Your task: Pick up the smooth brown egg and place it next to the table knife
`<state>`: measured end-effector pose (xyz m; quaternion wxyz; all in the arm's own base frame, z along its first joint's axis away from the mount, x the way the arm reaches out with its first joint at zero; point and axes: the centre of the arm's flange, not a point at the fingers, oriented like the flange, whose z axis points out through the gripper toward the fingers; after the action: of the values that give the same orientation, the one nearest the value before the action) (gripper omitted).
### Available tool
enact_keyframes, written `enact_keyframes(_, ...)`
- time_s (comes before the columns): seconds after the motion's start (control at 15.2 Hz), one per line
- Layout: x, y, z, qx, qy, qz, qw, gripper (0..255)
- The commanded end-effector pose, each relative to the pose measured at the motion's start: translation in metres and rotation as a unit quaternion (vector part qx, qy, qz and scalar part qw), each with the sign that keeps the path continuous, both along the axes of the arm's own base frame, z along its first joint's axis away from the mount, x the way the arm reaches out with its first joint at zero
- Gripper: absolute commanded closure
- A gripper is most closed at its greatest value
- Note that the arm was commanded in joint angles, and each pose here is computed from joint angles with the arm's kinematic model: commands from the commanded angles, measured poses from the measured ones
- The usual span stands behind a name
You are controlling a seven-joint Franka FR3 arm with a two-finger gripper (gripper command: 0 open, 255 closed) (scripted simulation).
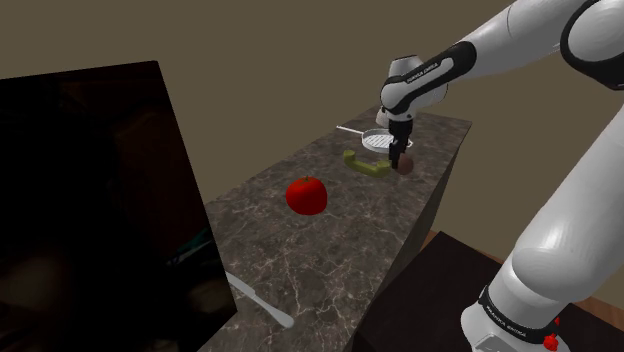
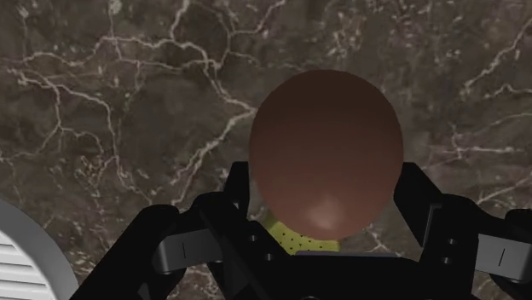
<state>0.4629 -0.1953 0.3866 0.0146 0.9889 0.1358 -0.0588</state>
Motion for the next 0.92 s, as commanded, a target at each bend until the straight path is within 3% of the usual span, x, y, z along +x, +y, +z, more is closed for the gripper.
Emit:
enact_keyframes(0.0, 0.000, -0.001, 0.011, 0.000, 0.000, 0.000, 1.0000, 255)
enact_keyframes(0.86, 0.000, -0.001, 0.080, 0.000, 0.000, 0.000, 1.0000, 255)
